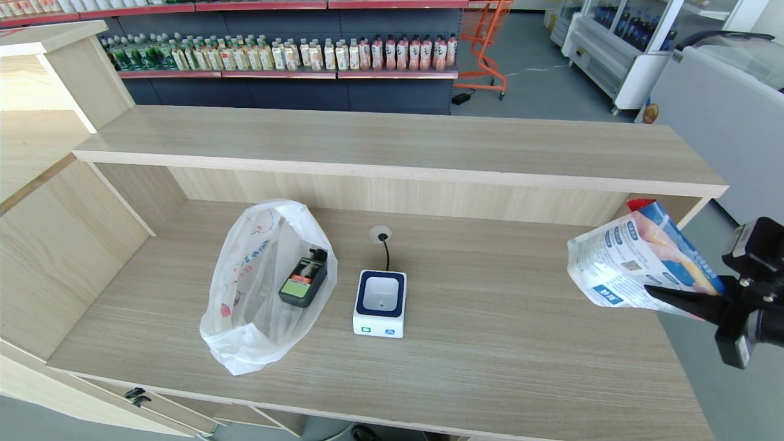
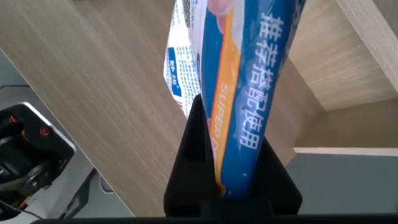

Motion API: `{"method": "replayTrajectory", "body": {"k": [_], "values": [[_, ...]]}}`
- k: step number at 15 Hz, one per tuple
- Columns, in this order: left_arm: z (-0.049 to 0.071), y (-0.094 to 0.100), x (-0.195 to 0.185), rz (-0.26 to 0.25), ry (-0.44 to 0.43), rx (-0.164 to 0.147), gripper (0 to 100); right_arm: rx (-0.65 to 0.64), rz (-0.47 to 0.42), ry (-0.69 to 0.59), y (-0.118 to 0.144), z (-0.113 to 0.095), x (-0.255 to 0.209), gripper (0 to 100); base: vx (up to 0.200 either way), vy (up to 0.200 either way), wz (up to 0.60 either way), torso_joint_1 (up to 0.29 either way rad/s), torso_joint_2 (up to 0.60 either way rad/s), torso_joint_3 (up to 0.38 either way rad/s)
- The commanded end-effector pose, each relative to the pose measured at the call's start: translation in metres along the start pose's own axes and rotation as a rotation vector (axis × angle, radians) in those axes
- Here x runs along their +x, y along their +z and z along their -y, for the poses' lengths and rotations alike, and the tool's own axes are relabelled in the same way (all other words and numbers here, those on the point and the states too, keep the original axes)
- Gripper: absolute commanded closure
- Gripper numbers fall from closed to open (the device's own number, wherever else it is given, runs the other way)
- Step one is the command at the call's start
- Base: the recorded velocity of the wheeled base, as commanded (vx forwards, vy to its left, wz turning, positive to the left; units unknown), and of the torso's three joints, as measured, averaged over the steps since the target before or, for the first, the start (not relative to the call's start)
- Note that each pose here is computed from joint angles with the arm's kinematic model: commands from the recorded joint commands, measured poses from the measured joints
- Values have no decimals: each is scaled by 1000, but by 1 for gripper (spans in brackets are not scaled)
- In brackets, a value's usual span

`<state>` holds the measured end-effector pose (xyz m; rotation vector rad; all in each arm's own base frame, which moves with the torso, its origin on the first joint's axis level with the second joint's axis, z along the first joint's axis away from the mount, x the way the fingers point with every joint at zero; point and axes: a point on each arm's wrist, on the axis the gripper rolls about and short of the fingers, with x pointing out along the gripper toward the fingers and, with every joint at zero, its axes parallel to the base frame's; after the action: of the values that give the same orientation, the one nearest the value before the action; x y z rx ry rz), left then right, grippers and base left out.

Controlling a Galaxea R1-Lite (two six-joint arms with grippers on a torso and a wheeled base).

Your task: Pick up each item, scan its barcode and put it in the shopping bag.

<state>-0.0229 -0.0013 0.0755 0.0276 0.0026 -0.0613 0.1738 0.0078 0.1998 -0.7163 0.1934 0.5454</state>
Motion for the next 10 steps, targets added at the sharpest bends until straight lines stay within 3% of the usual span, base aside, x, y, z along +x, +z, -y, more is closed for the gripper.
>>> {"method": "replayTrajectory", "body": {"k": [1, 8, 10], "values": [[0, 0, 0, 0, 0, 0, 0, -37, -7, -21, -1, 4, -1, 100, 0, 0, 0, 0, 0, 0], [0, 0, 0, 0, 0, 2, 0, -52, 2, -16, -2, 2, -1, 100, 0, 0, 0, 0, 0, 0], [0, 0, 0, 0, 0, 2, 0, -53, 30, 8, -1, 3, 0, 100, 0, 200, 0, 2, 0, 2]]}}
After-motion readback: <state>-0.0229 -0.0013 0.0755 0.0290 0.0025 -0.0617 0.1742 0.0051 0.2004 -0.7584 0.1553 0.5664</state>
